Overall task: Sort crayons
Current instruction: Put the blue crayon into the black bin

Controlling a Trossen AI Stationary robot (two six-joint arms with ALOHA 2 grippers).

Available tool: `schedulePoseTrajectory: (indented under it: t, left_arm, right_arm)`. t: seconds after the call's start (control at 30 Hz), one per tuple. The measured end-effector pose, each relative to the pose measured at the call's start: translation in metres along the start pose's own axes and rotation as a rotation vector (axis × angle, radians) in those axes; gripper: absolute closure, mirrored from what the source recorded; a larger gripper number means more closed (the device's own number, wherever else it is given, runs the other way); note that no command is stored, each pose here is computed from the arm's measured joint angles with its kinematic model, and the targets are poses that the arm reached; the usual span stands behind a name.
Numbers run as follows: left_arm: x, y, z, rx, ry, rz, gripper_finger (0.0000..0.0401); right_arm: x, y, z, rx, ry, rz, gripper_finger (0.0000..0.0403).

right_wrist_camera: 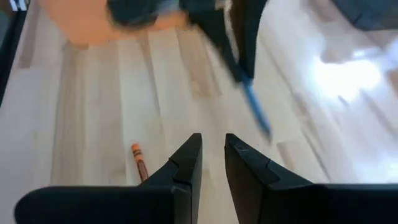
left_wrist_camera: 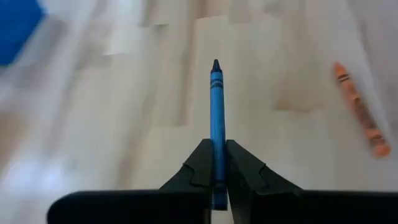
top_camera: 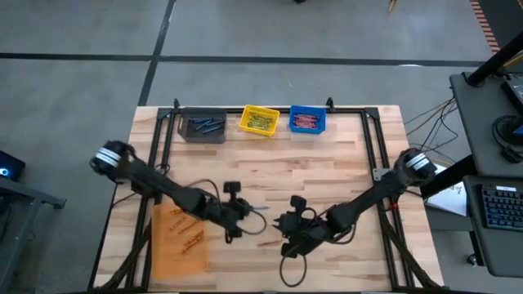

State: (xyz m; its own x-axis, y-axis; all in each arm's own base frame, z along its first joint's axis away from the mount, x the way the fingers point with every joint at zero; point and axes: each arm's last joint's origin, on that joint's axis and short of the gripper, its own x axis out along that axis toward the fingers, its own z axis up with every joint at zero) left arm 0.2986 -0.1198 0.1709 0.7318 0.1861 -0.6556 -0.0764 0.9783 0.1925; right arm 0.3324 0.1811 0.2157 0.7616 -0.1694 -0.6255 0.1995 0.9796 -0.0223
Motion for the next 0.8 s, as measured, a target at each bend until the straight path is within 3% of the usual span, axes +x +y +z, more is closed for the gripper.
schedulePoseTrajectory:
  t: [0.2,0.37,0.6,0.8]
  left_arm:
    - [-0.053,0.061,0.011,-0.034,0.083,0.093,0.0401]
    - [-0.084,0.125,0.003,-0.156,0.183,0.238,0.0401]
    - [-0.101,0.21,-0.02,-0.34,0.346,0.421,0.0401]
    - [-0.099,0.278,-0.039,-0.497,0.463,0.4,0.0401]
  right_arm:
    - [-0.028,-0.014,0.011,-0.025,0.013,-0.017,0.0344]
    - [-0.042,-0.028,0.017,-0.07,0.031,-0.043,0.0344]
    - [-0.041,-0.053,0.028,-0.154,0.053,-0.09,0.0344]
    - [-0.034,-0.089,0.034,-0.178,0.153,-0.146,0.0344]
